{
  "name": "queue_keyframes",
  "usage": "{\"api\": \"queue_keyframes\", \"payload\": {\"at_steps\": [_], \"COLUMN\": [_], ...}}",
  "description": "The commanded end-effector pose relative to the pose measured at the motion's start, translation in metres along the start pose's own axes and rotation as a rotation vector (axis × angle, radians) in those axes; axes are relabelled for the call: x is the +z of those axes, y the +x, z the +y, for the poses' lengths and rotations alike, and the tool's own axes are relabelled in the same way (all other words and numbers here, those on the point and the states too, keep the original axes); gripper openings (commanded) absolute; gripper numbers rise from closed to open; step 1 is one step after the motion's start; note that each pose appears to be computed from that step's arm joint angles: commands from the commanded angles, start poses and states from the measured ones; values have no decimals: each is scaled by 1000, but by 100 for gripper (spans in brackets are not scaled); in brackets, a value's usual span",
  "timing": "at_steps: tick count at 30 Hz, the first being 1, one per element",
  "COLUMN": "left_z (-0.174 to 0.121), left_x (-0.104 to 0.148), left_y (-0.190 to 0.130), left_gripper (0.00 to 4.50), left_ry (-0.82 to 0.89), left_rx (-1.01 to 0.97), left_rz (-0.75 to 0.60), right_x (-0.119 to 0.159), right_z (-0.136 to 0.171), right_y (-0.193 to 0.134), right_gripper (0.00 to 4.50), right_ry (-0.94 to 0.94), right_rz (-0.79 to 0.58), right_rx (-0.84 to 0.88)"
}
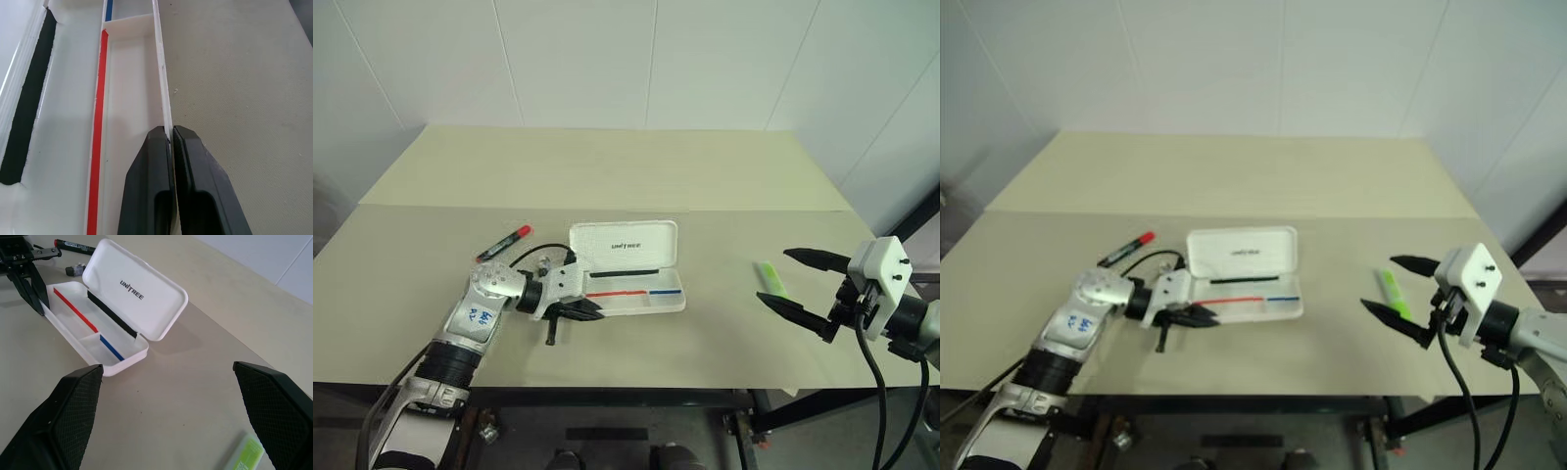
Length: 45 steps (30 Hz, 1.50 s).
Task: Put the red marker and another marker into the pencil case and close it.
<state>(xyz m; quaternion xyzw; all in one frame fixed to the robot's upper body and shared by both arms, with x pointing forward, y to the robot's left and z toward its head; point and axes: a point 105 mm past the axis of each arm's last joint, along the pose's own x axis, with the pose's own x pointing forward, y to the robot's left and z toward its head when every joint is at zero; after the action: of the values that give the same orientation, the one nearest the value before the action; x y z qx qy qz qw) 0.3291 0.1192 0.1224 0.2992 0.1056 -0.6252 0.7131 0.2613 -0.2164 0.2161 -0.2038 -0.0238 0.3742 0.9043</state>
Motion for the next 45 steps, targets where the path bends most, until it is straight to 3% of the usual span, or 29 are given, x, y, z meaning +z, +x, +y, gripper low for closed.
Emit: {"api": "queue_keyframes", "payload": {"at_steps": [1, 10, 12, 18, 23, 29, 33, 38, 45], "left_z": [-8, -28, -29, -22, 14, 52, 71, 81, 98], "left_x": [12, 22, 28, 62, 79, 53, 19, -5, -39], "left_y": [0, -9, -12, -33, -72, -112, -131, -146, -164], "left_gripper": [110, 404, 447, 447, 447, 447, 447, 447, 447], "left_ry": [54, 34, 28, 28, -10, -135, -213, -242, -363], "left_rx": [-29, -85, -77, -7, 251, 541, 692, 755, 855], "left_rz": [-34, -88, -110, -248, -351, -298, -206, -160, -69], "right_x": [10, 8, 8, 8, 7, 20, 34, 47, 40], "right_z": [1, 1, 1, -1, -3, -1, 15, 20, 13], "right_y": [1, 5, 6, 10, 15, 23, 29, 39, 37], "right_gripper": [450, 450, 450, 450, 450, 450, 450, 450, 450], "right_ry": [-31, -29, -29, -31, -31, -5, -6, -40, -43], "right_rz": [-37, -41, -44, -52, -57, -145, -213, -231, -205], "right_rx": [4, 24, 31, 56, 83, 134, 236, 266, 220]}}
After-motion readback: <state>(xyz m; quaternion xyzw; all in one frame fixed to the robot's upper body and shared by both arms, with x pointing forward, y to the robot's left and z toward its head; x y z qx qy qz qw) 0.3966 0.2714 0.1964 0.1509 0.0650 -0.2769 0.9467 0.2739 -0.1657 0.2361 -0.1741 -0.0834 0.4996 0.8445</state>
